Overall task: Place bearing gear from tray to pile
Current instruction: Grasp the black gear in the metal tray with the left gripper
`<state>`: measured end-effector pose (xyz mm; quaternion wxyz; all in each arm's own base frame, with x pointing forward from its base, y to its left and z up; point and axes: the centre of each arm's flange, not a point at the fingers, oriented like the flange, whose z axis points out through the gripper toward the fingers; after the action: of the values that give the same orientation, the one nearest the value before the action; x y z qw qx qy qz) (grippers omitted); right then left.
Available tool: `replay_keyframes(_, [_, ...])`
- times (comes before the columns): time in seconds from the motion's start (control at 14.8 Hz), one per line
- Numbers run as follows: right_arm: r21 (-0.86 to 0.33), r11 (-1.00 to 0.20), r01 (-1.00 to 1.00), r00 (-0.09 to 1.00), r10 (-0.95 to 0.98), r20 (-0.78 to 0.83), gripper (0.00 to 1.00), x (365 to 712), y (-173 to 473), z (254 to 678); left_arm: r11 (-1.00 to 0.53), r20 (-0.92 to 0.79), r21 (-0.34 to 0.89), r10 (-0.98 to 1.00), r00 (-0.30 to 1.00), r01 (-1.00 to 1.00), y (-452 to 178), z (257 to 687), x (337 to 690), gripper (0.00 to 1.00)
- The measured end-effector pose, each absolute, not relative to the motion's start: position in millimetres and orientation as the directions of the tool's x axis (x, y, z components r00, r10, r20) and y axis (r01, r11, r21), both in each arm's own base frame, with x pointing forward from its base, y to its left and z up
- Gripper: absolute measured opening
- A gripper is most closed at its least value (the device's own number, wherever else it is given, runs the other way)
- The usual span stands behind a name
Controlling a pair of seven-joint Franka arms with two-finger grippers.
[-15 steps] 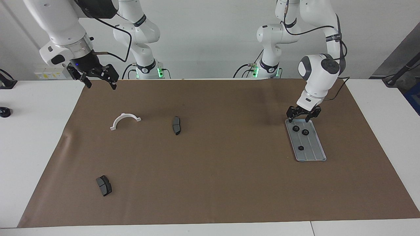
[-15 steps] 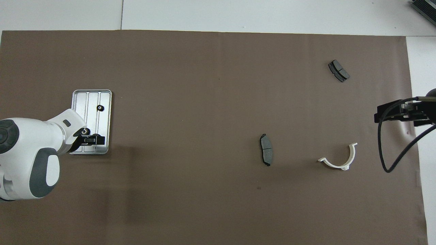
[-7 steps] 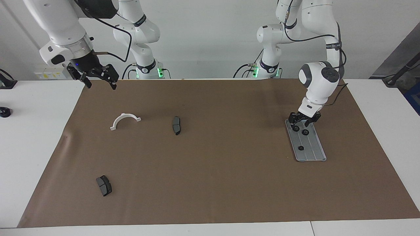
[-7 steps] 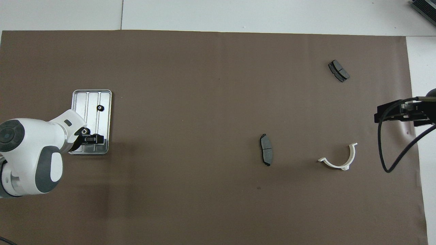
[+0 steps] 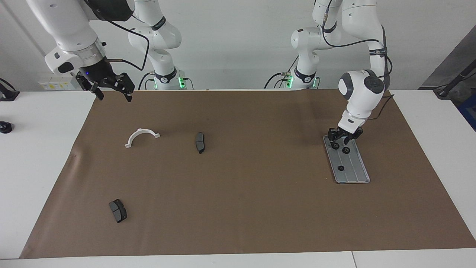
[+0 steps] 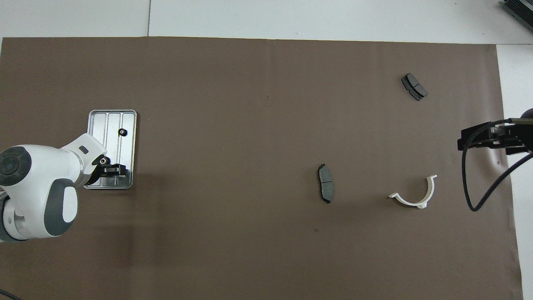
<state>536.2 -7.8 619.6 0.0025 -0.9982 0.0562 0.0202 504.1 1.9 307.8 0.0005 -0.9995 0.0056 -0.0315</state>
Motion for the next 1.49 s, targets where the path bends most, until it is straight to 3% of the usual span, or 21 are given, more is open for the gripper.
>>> replay_keyframes(1.49, [-0.003,-0.994,-0.112,0.993,-0.112,-0.041,1.0,536.2,-7.8,619.6,-1.0,0.099,-0.001,-0.013,0.995,-0.013,-2.1,303.0,509.2,0.61])
